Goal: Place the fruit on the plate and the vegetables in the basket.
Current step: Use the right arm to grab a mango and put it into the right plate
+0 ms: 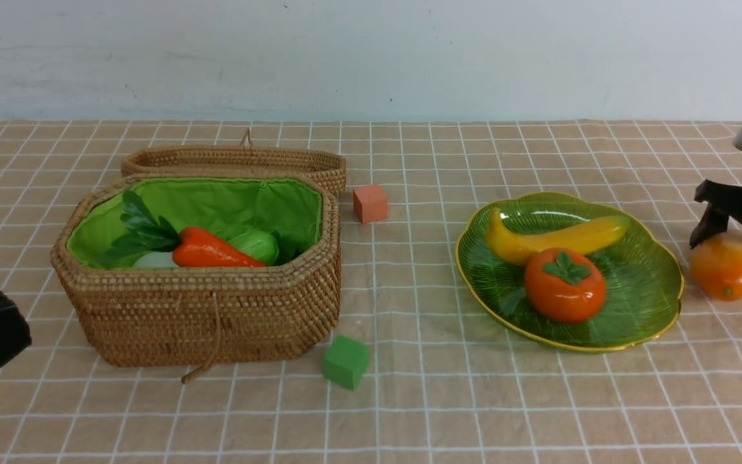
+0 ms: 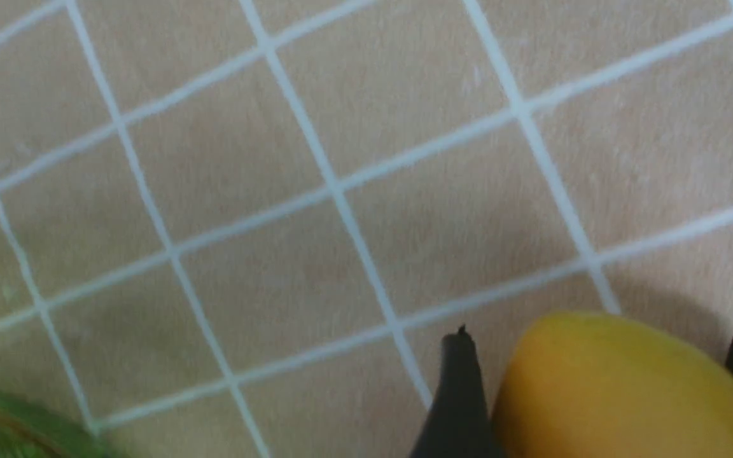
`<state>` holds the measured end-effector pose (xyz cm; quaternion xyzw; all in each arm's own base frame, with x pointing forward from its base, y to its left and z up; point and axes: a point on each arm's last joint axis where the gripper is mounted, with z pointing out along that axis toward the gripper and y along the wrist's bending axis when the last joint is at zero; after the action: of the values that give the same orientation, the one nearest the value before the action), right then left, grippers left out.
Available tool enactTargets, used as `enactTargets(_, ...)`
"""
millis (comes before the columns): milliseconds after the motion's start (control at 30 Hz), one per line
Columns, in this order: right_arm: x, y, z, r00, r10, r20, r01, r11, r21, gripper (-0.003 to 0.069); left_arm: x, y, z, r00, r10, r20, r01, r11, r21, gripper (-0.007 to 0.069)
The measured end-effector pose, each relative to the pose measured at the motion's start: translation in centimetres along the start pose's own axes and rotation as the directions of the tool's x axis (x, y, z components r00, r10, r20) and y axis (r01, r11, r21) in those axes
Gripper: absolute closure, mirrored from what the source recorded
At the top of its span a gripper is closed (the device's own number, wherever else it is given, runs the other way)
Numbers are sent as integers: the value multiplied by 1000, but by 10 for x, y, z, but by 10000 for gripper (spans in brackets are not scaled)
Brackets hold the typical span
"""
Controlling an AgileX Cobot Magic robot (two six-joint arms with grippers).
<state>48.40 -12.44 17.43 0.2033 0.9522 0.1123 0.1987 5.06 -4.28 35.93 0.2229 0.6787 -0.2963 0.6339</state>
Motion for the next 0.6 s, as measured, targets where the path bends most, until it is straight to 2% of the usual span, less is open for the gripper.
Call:
enactTargets(133,1,14,-42,999,-37,-14,37,999,-16,163,0,0,0,1000,3,1,-3,1000,-1,603)
enactTargets(200,4,36,-86,997,-81,0,81,996,-37,163,0,0,0,1000,6,1,-6,1000,-2,601)
enactTargets(333,17,64,-115,992,-127,-25,125,989,-74,163,0,0,0,1000,6,1,-6,1000,-2,599)
enactTargets(400,29,89,-112,984,-155,-83,147,985,-96,163,0,0,0,1000,10,2,-10,1000,-4,599)
enactTargets(500,37,106,-98,973,-195,-120,184,979,-91,163,0,1,0,1000,15,3,-15,1000,-6,599)
enactTargets(600,51,126,-69,951,-247,-184,244,969,-40,163,0,1,0,1000,20,4,-20,1000,-7,596)
